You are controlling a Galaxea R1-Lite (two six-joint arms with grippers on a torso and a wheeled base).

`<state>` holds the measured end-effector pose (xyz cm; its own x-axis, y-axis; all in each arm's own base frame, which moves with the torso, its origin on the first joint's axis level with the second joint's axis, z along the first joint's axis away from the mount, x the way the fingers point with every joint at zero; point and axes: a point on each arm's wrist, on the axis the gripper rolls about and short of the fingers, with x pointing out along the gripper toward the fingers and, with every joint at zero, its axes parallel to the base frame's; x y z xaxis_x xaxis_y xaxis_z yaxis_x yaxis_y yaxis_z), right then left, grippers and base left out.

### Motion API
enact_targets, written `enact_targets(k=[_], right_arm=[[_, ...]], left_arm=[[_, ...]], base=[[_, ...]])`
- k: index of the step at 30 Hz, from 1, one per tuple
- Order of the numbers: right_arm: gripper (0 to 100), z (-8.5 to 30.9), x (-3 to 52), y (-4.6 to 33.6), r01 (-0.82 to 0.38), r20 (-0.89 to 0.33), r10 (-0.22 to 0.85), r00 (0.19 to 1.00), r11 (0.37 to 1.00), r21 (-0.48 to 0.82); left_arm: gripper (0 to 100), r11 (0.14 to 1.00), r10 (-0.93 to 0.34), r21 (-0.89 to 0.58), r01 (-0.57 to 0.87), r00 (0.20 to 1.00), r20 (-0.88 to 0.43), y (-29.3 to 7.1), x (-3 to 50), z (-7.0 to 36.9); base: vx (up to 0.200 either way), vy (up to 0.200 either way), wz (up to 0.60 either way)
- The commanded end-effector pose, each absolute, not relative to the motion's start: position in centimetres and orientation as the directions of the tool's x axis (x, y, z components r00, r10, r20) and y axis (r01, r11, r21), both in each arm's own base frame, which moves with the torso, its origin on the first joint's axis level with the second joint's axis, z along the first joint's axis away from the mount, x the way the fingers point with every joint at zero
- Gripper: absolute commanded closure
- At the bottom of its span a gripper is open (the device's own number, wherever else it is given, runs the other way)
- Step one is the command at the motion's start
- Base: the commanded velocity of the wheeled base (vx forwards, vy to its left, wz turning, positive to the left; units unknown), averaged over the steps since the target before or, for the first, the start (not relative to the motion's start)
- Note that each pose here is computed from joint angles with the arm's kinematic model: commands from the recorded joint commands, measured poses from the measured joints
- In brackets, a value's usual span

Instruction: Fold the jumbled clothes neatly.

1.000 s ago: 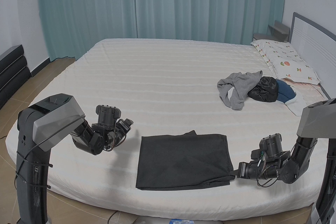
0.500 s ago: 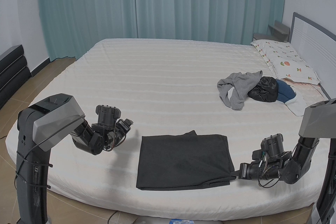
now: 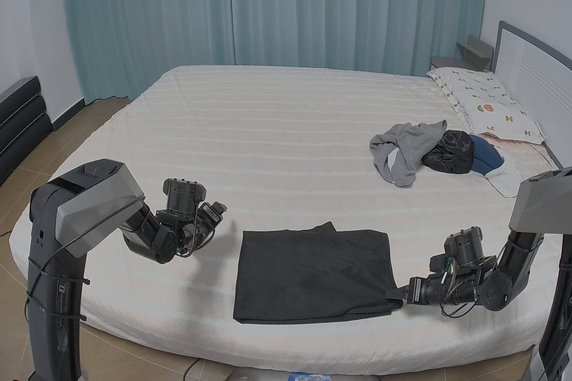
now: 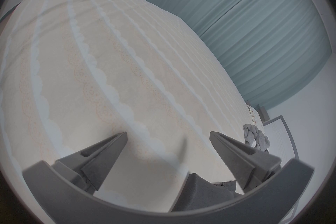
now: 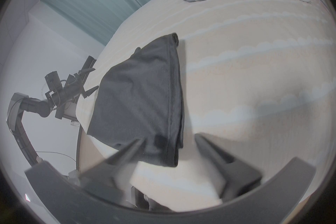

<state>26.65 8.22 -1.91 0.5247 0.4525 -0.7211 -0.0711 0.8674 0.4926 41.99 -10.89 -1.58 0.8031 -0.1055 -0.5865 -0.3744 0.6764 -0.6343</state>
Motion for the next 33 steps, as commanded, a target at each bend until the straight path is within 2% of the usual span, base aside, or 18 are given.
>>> enact_targets(k=[1, 5, 13, 27, 28, 33], right_arm=[[0, -1.3, 28.4, 7.7, -0.065, -0.68, 0.449, 0.58, 0.857, 0.511], [0, -0.7, 32.0, 7.8, -0.037, -0.614, 0.45, 0.648, 0.825, 0.564], [0, -2.0, 38.4, 8.5, 0.008, -0.523, 0.46, 0.717, 0.745, 0.667], [0, -2.0, 39.2, 9.2, -0.011, -0.508, 0.507, 0.696, 0.715, 0.699], [100, -2.0, 39.3, 9.2, -0.013, -0.507, 0.509, 0.696, 0.715, 0.699], [100, -2.0, 39.3, 8.8, -0.004, -0.506, 0.499, 0.703, 0.715, 0.699]], left_arm=[[0, 0.676, -0.106, -0.635, -0.374, 0.804, -0.585, -10.9, 42.0, -1.5], [0, 0.675, -0.106, -0.637, -0.372, 0.806, -0.583, -10.9, 42.1, -1.5], [0, 0.675, -0.106, -0.637, -0.372, 0.806, -0.583, -10.9, 42.1, -1.5], [0, 0.675, -0.106, -0.637, -0.372, 0.806, -0.583, -10.9, 42.1, -1.5], [0, 0.675, -0.106, -0.637, -0.372, 0.806, -0.583, -10.9, 42.1, -1.5], [0, 0.675, -0.106, -0.637, -0.372, 0.806, -0.583, -10.9, 42.1, -1.5]], base=[[0.0, 0.0, 0.0], [0.0, 0.0, 0.0], [0.0, 0.0, 0.0], [0.0, 0.0, 0.0], [0.0, 0.0, 0.0], [0.0, 0.0, 0.0]])
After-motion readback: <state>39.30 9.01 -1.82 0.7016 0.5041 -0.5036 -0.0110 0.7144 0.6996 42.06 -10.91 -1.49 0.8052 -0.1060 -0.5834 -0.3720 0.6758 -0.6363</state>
